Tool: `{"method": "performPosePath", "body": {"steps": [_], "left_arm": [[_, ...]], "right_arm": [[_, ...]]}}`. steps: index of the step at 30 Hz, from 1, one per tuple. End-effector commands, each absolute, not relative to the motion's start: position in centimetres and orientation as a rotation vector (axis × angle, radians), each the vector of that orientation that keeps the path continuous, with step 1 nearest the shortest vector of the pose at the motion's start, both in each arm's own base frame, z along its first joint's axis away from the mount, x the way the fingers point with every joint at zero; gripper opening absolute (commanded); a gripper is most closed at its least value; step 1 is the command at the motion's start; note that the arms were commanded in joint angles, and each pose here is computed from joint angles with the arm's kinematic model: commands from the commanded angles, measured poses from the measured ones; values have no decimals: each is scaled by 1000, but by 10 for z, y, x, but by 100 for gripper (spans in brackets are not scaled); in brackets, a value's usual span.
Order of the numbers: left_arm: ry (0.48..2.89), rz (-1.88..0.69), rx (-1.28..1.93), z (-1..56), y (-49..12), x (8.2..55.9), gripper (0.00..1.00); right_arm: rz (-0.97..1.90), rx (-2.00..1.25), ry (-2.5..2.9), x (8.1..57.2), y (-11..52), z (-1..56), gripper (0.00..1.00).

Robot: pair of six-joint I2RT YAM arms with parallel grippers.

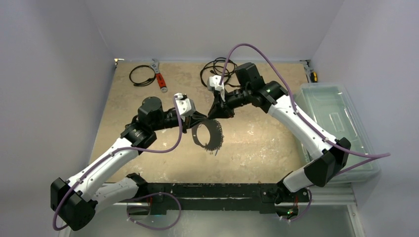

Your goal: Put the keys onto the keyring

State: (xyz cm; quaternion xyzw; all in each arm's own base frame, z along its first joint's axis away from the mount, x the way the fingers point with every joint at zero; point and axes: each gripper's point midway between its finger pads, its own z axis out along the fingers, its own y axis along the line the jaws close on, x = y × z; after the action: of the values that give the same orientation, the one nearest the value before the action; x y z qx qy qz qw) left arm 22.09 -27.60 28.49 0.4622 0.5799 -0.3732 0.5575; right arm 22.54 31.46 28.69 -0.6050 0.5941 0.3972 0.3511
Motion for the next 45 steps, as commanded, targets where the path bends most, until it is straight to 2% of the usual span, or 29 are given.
{"method": "performPosePath", "body": {"steps": [1, 2, 4, 7, 16, 21, 24, 37, 45], "left_arm": [[1280, -838, 1030, 317, -274, 225, 0], [1273, -832, 1020, 319, -272, 225, 0], [1263, -824, 1009, 322, -270, 225, 0], [1255, -824, 1006, 325, -269, 224, 0], [1207, -844, 1002, 334, -267, 214, 0], [1197, -847, 999, 336, -267, 212, 0], [1198, -848, 997, 336, -266, 212, 0], [1212, -833, 974, 334, -265, 218, 0], [1222, -826, 962, 333, -265, 221, 0]], "right_arm": [[1020, -1532, 1405, 219, 319, 319, 29], [988, -1493, 1394, 224, 317, 325, 38], [960, -1407, 1361, 231, 313, 335, 50], [929, -1343, 1312, 236, 303, 348, 54], [977, -1357, 1256, 229, 299, 359, 52], [1053, -1406, 1248, 223, 305, 354, 48], [1101, -1427, 1252, 220, 308, 349, 42], [1154, -1441, 1307, 230, 316, 323, 42], [1232, -1445, 1263, 225, 330, 320, 38]]}}
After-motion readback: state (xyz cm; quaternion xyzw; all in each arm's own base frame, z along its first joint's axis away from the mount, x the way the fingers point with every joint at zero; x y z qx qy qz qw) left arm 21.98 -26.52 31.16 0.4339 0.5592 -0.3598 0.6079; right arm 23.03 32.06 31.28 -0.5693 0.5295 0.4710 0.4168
